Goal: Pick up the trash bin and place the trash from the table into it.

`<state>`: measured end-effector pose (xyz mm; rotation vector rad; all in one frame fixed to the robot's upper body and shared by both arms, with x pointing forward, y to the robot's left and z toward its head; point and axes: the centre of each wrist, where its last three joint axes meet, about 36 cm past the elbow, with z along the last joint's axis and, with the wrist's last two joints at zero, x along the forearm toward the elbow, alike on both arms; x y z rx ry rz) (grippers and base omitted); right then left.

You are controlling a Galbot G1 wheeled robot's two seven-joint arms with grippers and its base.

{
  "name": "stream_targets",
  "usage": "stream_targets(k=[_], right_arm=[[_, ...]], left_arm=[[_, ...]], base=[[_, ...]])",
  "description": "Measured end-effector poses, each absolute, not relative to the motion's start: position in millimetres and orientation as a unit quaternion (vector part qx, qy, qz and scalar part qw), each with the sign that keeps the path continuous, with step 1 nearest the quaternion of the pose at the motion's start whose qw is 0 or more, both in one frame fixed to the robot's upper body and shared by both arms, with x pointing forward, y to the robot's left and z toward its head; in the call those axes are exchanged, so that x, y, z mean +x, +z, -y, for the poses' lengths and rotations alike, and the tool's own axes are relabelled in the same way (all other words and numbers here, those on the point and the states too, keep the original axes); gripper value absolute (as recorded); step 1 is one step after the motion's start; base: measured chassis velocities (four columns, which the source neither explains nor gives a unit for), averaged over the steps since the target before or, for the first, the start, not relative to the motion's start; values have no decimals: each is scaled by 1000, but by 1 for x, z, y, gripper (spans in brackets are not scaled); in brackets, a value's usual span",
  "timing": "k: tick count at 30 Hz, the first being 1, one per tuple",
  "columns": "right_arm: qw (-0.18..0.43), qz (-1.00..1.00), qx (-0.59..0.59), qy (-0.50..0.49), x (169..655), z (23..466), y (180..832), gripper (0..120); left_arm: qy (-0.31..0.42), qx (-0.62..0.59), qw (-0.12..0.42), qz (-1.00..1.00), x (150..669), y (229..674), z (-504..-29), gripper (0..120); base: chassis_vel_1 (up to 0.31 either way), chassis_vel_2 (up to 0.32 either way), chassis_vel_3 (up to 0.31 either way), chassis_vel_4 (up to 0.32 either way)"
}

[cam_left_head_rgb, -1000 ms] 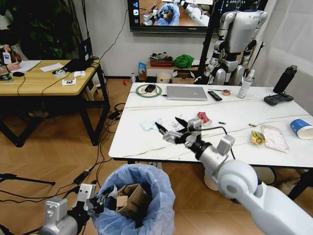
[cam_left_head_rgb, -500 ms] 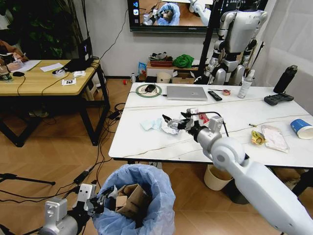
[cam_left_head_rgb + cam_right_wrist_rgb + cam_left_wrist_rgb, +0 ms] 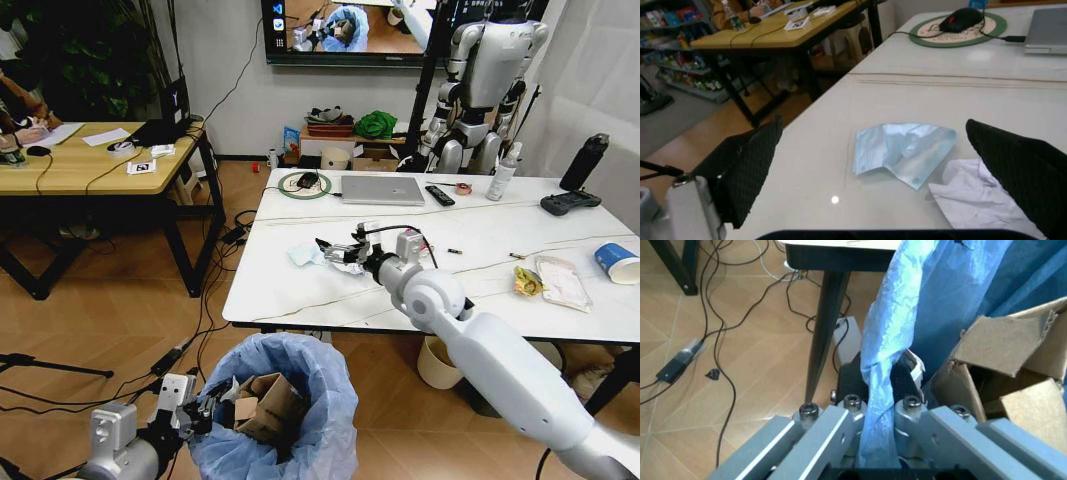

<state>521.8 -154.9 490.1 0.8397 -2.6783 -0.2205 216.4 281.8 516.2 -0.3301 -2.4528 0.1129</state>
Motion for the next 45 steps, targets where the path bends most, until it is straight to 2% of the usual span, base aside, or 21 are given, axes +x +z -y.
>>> stream_targets(k=[19,45], right_arm=[[196,915,344,-82,542,112,459,100],[208,922,317,-74,586,94,446,100]], left_arm=[[46,-128,322,937,218,517,-282,0],[49,-127,318,938,220,519,-283,0]], base=[[0,0,0,0],[0,0,0,0]])
